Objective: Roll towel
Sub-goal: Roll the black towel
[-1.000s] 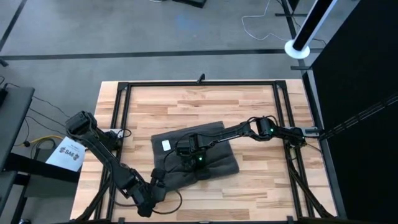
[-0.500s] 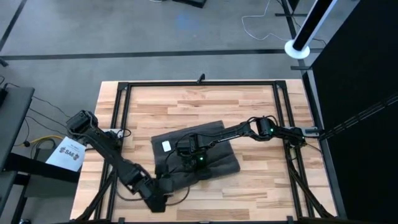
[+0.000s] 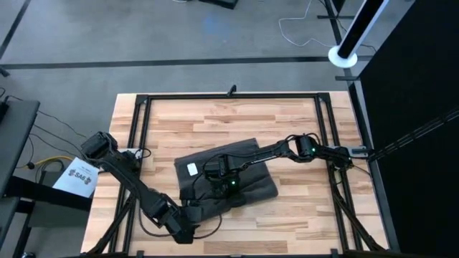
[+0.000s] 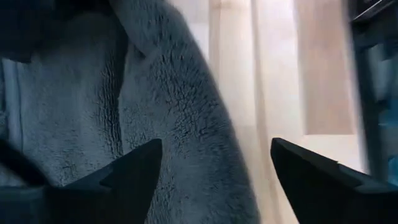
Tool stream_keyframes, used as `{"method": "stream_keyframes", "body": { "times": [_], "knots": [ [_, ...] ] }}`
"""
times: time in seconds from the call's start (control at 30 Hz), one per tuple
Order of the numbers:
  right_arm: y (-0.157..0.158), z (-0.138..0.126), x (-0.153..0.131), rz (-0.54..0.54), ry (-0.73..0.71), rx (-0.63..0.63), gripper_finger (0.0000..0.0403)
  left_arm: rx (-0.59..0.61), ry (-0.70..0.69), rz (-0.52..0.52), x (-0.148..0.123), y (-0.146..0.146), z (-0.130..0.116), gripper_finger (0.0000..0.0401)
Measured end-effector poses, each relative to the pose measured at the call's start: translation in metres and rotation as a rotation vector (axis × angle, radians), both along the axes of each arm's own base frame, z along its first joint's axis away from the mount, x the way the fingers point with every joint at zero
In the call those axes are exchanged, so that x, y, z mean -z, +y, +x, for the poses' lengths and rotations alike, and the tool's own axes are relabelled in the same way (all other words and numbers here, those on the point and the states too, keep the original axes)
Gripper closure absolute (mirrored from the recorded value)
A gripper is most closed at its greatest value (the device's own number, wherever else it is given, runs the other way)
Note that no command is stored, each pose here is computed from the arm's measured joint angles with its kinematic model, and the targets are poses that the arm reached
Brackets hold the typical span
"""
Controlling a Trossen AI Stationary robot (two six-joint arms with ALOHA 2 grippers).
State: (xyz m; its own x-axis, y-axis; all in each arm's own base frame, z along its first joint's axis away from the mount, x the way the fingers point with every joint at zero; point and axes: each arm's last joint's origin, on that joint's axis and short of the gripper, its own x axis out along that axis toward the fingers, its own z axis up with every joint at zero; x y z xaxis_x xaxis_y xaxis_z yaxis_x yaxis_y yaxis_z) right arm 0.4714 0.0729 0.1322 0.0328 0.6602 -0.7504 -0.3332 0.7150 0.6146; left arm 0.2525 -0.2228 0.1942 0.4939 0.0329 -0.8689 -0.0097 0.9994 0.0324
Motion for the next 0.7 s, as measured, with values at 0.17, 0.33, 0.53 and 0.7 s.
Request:
{"method": "stream_keyframes", "body": {
  "times": [0.17, 0.33, 0.53, 0.7],
  "knots": [
    [0.0, 0.0, 0.0, -0.001, 0.0, 0.002, 0.0379, -0.073, 0.1, 0.063, 0.015, -0.005, 0.007, 0.0091],
    [-0.001, 0.0, -0.002, -0.001, -0.003, 0.005, 0.0379, -0.151, 0.146, 0.038, 0.03, -0.015, 0.012, 0.009],
    [-0.002, 0.0, -0.011, -0.026, -0.033, 0.01, 0.0379, -0.232, 0.19, 0.029, 0.038, -0.02, 0.006, 0.0119],
    [0.002, -0.001, -0.014, -0.028, -0.027, 0.011, 0.0379, -0.238, 0.212, 0.031, 0.039, -0.02, 0.004, 0.0218]
  ]
}}
